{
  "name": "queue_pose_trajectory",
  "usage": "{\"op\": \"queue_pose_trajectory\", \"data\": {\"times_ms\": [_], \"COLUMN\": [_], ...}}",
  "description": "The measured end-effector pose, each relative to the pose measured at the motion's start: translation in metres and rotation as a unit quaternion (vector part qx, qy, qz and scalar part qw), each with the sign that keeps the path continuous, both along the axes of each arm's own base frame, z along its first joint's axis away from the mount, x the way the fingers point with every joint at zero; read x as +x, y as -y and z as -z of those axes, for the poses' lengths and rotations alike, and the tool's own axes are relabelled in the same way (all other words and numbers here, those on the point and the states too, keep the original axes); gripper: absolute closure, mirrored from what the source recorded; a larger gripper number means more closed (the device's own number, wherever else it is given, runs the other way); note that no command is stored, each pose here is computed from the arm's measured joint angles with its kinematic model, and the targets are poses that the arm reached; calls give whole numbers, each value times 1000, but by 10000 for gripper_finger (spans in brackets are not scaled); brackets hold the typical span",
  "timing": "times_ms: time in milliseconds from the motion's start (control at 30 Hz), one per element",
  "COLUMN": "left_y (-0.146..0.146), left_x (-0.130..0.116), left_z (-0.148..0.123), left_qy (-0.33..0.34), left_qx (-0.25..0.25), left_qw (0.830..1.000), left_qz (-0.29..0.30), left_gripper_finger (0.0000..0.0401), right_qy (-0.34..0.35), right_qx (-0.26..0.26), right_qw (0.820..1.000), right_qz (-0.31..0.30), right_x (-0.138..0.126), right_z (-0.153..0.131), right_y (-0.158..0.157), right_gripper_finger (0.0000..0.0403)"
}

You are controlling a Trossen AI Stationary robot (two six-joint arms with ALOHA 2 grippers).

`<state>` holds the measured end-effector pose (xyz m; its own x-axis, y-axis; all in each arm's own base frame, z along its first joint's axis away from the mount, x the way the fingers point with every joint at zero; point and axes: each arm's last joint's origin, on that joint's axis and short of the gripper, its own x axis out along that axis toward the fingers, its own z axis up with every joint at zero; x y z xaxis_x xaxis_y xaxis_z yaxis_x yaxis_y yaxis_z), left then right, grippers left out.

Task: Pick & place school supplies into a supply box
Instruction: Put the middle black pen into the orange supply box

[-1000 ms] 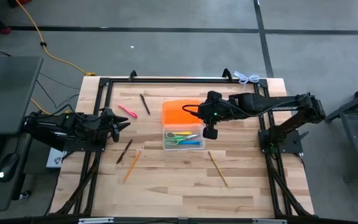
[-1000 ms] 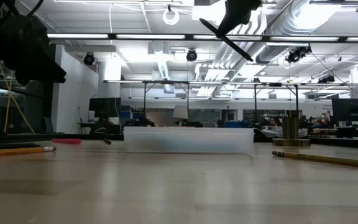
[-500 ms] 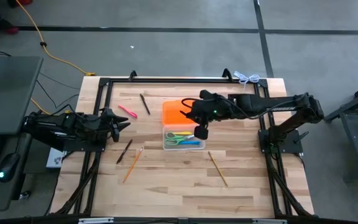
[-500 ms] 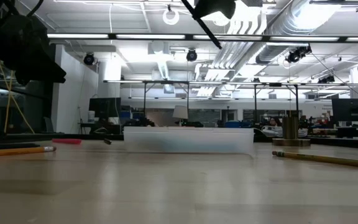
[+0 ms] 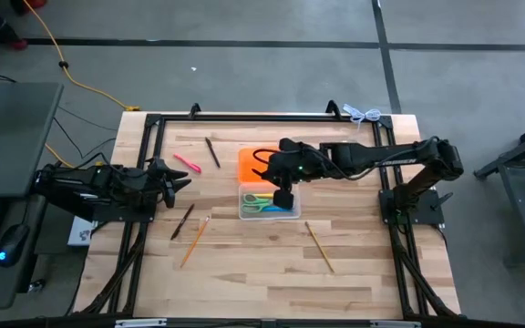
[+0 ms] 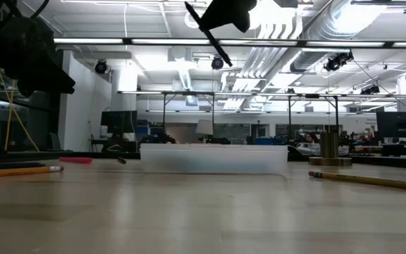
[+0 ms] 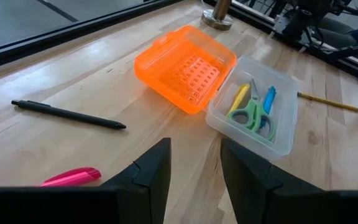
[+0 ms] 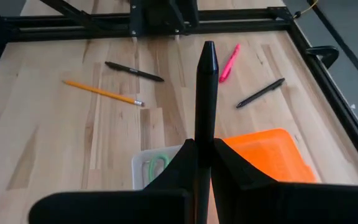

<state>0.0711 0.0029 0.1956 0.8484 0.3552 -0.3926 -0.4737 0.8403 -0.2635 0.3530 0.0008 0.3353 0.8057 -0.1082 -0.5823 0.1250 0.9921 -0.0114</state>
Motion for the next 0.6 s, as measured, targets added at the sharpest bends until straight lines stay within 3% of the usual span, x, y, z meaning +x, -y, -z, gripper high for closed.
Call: {"op": "queue_pose_trajectory", "data": {"times_ms": [600], "left_y": [0], "left_x": [0], "left_z": [1], "left_qy": [-3], "left_qx": [1], "left_qw": [1000], "left_qz": [0], "left_gripper_finger": [231], "right_qy": [-42], "right_qx": [15], "right_qw": [999], "right_qz": [-19], "right_x": [25], "right_z": [35], "right_y": [-2], "right_gripper_finger": [392]}}
